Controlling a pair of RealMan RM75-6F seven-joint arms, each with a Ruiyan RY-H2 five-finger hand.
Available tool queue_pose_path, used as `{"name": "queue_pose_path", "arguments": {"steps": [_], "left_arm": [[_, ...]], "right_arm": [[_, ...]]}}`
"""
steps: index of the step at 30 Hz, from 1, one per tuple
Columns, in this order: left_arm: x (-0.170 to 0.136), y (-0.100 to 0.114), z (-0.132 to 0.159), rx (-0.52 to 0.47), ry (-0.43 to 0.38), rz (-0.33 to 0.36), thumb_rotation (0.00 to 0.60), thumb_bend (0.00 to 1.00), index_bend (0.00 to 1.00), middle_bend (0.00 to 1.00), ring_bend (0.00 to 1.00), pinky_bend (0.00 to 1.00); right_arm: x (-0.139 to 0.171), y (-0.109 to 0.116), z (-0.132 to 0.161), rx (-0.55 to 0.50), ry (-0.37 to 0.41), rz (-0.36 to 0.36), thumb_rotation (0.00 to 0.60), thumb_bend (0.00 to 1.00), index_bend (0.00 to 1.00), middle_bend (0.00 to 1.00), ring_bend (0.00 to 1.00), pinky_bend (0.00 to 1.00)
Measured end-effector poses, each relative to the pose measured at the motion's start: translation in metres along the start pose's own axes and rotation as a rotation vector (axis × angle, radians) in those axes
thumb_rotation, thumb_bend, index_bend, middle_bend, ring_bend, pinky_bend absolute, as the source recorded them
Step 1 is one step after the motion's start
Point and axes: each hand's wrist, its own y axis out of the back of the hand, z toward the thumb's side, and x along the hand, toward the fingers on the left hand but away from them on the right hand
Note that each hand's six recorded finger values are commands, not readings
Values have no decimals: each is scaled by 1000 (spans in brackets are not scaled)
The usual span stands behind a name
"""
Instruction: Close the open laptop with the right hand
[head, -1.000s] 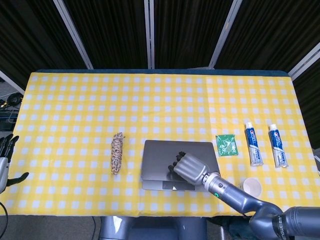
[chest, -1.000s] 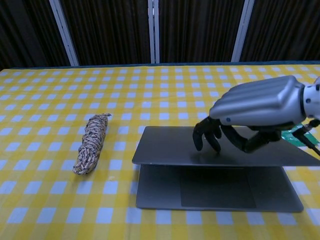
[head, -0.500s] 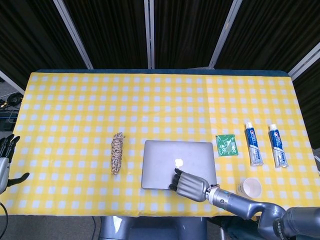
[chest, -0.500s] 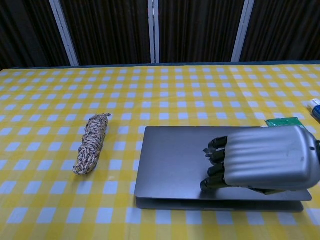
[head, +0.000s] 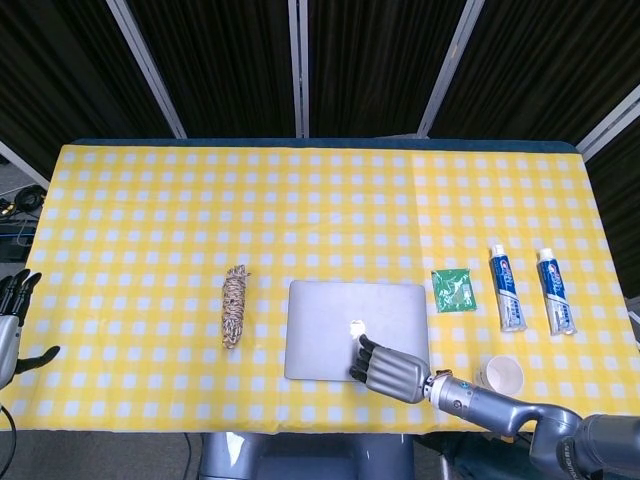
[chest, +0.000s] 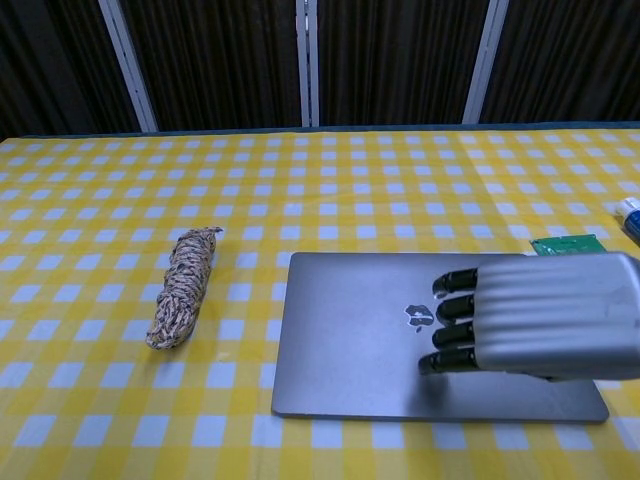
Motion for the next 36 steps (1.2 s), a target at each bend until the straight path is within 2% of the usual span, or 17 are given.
{"name": "queue_pose_path", "arguments": {"steps": [4, 5, 7, 9, 11, 12, 16, 19, 22, 25, 28, 36], "left_arm": [[0, 1, 0, -2, -1, 3, 600, 0, 0, 0, 0, 0], [0, 2, 0, -4, 0, 7, 600, 0, 0, 0, 0, 0], [-1, 4, -1, -7, 0, 12, 600, 0, 0, 0, 0, 0], [-2, 5, -1, -10, -2, 15, 600, 0, 0, 0, 0, 0], [-2, 5, -1, -10, -5, 18, 600, 0, 0, 0, 0, 0], [-1, 6, -1, -10, -8, 19, 600, 0, 0, 0, 0, 0], [2, 8, -1, -25, -29, 46, 600, 0, 0, 0, 0, 0], [4, 11, -3, -33, -48, 73, 600, 0, 0, 0, 0, 0], [3, 11, -4, -37, -50, 84, 600, 0, 0, 0, 0, 0], [2, 11, -5, -37, -48, 80, 600, 0, 0, 0, 0, 0], [2, 11, -4, -36, -48, 78, 600, 0, 0, 0, 0, 0], [1, 12, -6, -45, -39, 79, 600, 0, 0, 0, 0, 0]], "right_arm": [[13, 33, -29, 34, -84, -107, 600, 985, 201, 267, 223, 197], [18, 41, -36, 41, -109, -131, 600, 917, 181, 239, 192, 167], [31, 56, -54, 47, -182, -187, 600, 651, 126, 170, 119, 95], [46, 66, -70, 46, -261, -229, 600, 250, 43, 68, 28, 19], [69, 73, -87, 30, -370, -261, 600, 56, 6, 13, 0, 0], [79, 73, -94, 19, -420, -267, 600, 11, 0, 1, 0, 0], [124, 62, -115, -80, -657, -264, 600, 0, 0, 0, 0, 0], [151, 41, -121, -199, -797, -234, 600, 0, 0, 0, 0, 0], [176, 17, -119, -327, -905, -192, 600, 0, 0, 0, 0, 0], [199, -4, -108, -423, -982, -156, 600, 0, 0, 0, 0, 0], [213, -21, -94, -470, -1025, -139, 600, 0, 0, 0, 0, 0], [230, -57, -71, -508, -1070, -148, 600, 0, 0, 0, 0, 0]]}}
